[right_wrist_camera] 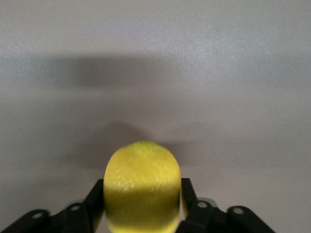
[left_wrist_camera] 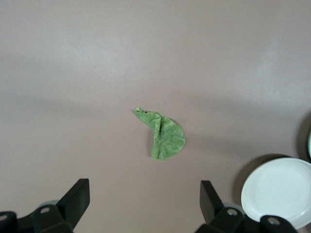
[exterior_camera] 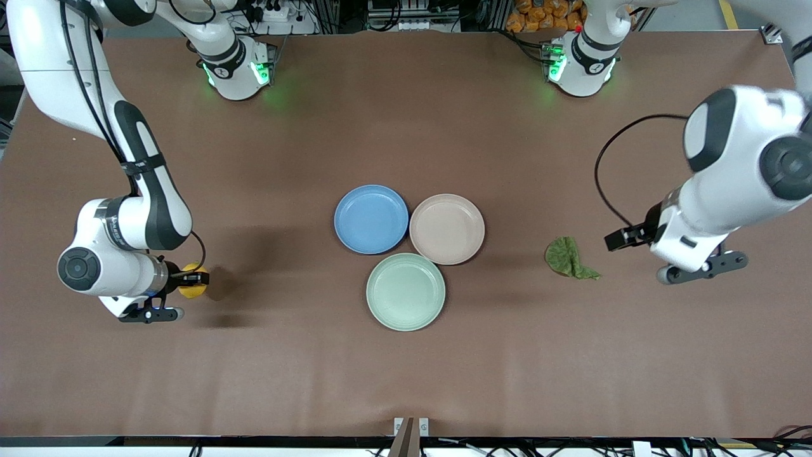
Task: Pick lemon and lettuce from blue and beige plates
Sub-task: 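Lower and release the lemon with the right gripper while the left releases lettuce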
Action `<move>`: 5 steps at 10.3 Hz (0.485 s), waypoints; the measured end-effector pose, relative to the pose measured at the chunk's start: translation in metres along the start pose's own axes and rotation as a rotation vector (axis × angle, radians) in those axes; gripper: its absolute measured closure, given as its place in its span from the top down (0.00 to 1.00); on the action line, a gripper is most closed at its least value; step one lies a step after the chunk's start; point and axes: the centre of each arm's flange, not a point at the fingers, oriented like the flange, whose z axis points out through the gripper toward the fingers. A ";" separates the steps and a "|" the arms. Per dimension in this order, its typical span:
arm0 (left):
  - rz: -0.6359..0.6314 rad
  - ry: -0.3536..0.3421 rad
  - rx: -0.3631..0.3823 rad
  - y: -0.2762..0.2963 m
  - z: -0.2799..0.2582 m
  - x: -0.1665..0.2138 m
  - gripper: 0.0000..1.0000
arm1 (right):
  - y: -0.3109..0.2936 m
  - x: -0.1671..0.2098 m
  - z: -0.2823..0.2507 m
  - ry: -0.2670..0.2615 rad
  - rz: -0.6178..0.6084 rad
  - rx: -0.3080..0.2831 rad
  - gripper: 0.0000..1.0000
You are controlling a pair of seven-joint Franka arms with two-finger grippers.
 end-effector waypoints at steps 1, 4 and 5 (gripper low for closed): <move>0.024 0.002 0.001 -0.003 -0.012 -0.005 1.00 | 0.001 0.000 0.000 -0.002 0.001 0.000 0.88; 0.036 -0.012 0.009 -0.008 -0.018 -0.010 1.00 | -0.002 -0.001 -0.008 -0.004 -0.013 0.001 1.00; 0.036 -0.013 0.009 -0.009 -0.019 -0.011 1.00 | -0.003 -0.003 -0.023 0.005 -0.031 0.001 1.00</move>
